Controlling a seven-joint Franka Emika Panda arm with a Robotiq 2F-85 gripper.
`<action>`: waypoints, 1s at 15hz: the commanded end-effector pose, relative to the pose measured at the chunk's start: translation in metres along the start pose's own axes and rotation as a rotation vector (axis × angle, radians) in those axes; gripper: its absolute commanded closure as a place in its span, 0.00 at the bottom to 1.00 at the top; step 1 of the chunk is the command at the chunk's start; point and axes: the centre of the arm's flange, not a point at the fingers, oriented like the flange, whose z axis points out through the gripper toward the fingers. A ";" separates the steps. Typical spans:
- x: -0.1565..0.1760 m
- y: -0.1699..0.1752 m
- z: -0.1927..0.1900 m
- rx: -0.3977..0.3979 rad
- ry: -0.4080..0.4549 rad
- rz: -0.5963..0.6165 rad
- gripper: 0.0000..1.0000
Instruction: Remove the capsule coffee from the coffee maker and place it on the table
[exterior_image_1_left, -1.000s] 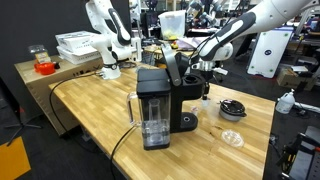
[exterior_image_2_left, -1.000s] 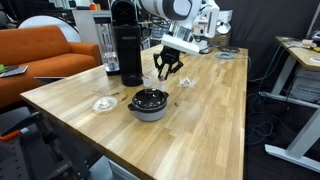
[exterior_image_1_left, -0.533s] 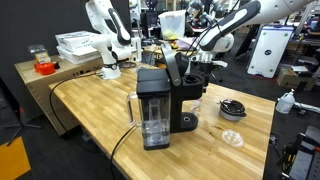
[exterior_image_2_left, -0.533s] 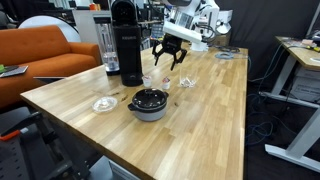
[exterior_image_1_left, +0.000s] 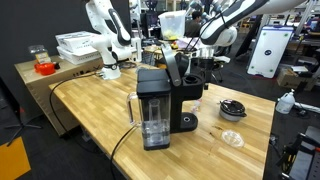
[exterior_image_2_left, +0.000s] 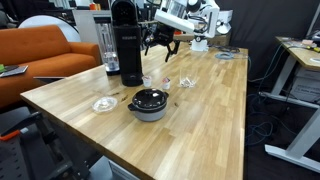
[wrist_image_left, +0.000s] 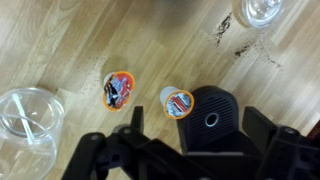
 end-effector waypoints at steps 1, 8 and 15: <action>-0.023 -0.059 -0.023 -0.017 0.024 -0.002 0.00; -0.076 -0.152 -0.061 -0.037 0.023 -0.008 0.00; -0.146 -0.272 -0.151 -0.081 0.012 -0.142 0.00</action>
